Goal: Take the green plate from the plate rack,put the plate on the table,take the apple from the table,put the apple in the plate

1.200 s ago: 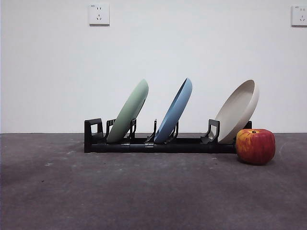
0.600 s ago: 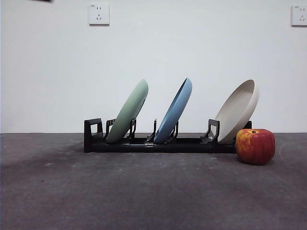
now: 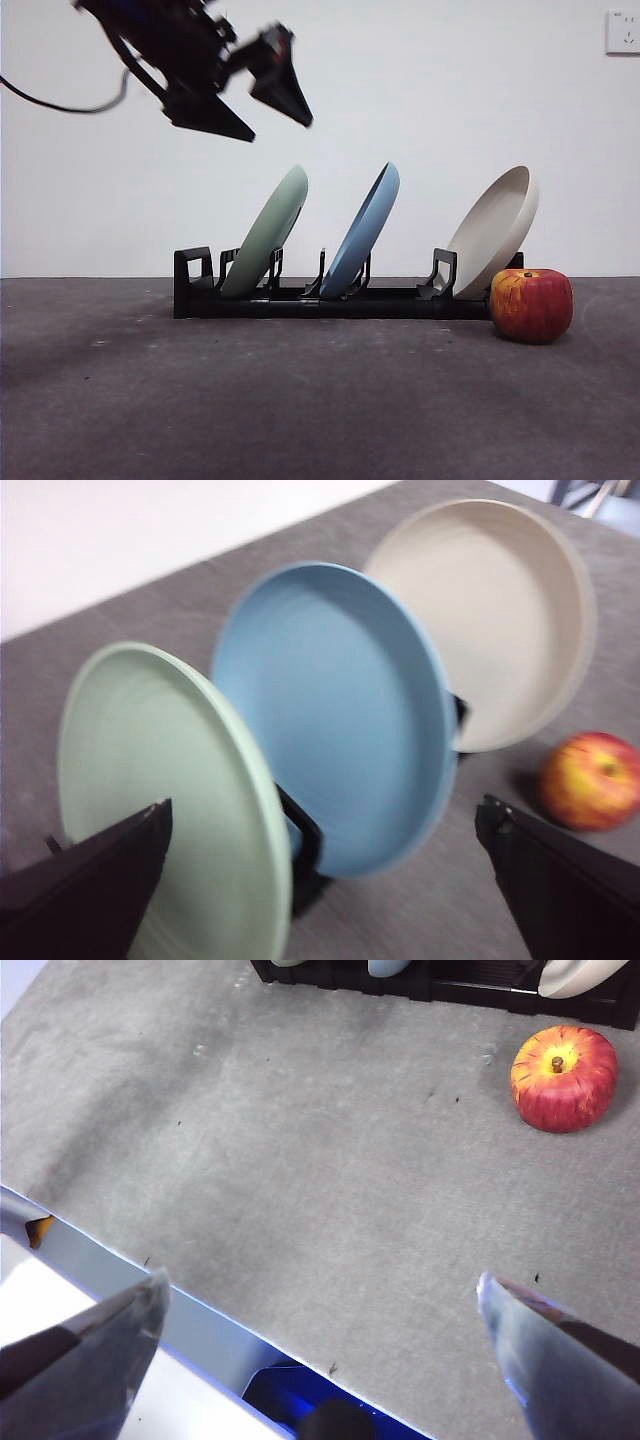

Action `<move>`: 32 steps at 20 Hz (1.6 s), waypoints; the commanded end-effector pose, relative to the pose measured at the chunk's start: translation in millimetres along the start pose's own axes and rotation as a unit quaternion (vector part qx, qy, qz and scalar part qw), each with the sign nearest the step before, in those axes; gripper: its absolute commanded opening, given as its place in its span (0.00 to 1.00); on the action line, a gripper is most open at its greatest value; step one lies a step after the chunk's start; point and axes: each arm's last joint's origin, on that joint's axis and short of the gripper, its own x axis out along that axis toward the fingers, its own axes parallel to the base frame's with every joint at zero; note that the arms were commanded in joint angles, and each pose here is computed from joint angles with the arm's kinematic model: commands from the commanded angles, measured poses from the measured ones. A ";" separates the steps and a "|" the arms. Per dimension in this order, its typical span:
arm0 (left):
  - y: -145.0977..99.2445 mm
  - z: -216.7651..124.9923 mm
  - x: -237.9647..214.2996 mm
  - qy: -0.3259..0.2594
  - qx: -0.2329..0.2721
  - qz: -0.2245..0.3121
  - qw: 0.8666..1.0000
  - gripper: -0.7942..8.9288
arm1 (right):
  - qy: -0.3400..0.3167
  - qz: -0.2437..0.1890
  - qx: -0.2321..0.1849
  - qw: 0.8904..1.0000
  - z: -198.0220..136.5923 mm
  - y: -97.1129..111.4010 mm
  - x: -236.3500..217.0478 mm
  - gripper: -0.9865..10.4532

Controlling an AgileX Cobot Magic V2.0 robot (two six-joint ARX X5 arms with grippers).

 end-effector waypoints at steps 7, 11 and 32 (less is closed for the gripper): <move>11.0 -33.6 60.7 0.038 0.014 0.011 0.999 0.76 | -0.001 0.002 0.007 1.000 0.3 0.6 -0.3 0.66; 10.7 -42.1 68.9 0.050 0.010 0.007 0.999 0.52 | -0.001 0.002 0.007 1.000 0.3 0.6 -0.3 0.66; 8.6 -19.7 49.2 0.012 -0.025 0.008 1.000 0.07 | -0.001 0.002 0.007 1.000 0.3 0.6 -0.3 0.66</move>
